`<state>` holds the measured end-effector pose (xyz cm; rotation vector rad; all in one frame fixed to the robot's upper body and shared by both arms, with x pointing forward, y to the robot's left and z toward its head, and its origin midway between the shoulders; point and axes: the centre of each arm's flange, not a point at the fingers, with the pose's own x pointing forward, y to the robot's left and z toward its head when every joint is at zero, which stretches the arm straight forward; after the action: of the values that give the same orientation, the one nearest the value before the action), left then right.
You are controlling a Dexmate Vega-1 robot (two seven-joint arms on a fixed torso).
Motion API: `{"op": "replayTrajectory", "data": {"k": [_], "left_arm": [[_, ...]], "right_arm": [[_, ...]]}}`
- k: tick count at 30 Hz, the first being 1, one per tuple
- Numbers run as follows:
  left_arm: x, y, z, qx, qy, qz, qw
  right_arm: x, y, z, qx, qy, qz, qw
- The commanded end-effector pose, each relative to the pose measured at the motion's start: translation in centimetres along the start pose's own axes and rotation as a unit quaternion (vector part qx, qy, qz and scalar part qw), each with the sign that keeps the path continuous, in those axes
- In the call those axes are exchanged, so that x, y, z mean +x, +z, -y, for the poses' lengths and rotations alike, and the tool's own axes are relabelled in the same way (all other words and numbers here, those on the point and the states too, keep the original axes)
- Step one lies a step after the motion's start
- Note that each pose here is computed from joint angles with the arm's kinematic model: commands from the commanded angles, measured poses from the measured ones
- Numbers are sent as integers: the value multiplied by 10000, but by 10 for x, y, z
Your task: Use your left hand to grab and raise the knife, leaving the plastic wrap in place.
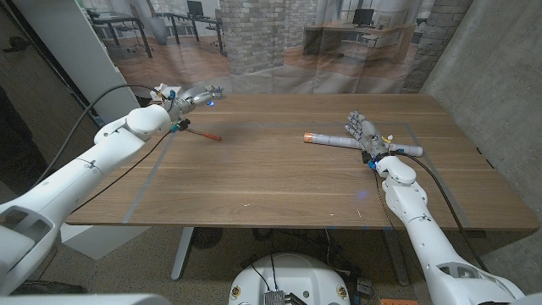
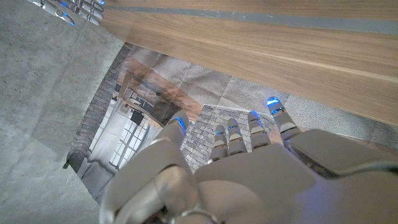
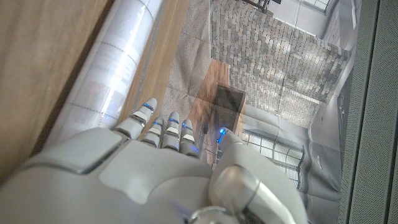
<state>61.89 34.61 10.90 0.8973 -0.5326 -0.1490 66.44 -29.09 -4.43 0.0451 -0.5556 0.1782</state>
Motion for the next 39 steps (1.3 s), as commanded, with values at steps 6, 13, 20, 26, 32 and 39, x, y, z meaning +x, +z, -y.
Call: {"op": "replayTrajectory", "data": {"k": [6,13,20,26,32,39], "left_arm": [[-1,12,-11,665,-335,-183,9971],[-2,16,-15,934,-411,-258,9944],[-2,21,-19,1219,-496,-322,9908],[-1,26,-21,1627,-608,-403,9840],[-2,32,-24,2002,-684,-467,9763],[-3,39,-25,2462,-772,-528,9647]], "right_arm": [[1,-2,-2,18,2,7,10000],[0,-2,-2,23,-11,10,10000],[-1,-2,-3,27,-19,11,10000],[-2,-4,-4,44,-28,-2,10000],[-3,-4,-5,45,-39,2,10000],[-2,-5,-7,51,-36,3,10000]]}}
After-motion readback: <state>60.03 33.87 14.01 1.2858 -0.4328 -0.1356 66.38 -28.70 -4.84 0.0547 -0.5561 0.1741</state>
